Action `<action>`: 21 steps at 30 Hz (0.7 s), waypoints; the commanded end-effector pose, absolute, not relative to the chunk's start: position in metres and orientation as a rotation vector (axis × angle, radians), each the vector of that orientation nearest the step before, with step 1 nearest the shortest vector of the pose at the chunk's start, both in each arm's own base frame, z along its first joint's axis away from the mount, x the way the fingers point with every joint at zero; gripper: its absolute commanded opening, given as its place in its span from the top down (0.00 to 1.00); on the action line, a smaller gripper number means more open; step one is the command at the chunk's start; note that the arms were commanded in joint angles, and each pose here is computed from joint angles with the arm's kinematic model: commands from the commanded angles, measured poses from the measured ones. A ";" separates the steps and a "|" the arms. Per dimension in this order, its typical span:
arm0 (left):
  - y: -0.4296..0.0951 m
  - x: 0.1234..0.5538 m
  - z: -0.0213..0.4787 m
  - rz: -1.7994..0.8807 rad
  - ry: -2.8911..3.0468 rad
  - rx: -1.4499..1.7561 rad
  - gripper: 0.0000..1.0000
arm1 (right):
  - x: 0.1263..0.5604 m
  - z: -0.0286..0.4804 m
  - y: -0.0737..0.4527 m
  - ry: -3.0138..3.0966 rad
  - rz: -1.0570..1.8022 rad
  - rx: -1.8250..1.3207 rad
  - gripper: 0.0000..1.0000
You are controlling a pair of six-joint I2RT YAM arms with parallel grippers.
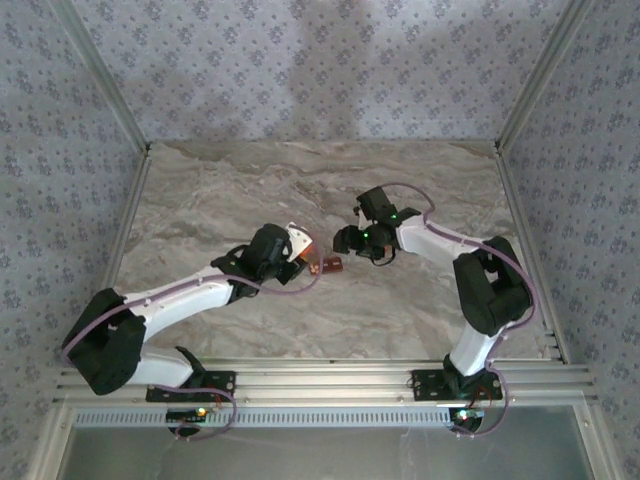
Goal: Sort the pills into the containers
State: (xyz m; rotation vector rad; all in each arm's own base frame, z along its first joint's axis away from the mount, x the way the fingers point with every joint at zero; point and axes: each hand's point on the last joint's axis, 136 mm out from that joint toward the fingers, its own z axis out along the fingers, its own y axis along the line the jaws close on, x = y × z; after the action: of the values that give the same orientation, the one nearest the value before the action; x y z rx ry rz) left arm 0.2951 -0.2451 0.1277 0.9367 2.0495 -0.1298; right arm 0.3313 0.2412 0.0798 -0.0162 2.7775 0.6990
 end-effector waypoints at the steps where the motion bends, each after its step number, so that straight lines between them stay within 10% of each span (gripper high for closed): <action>1: -0.256 0.308 0.171 -0.233 1.907 0.813 1.00 | 0.335 0.102 0.224 2.759 0.630 -0.007 0.34; 21: -0.286 0.307 0.341 -0.597 1.429 0.638 1.00 | 0.354 0.084 0.140 2.874 0.083 -0.045 0.16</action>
State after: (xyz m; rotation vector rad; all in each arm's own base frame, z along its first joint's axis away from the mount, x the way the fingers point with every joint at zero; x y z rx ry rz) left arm 0.3120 -0.2785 0.2756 0.6826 1.6059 -0.4898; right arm 0.3603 0.1602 0.1025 -0.0050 2.7958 0.2506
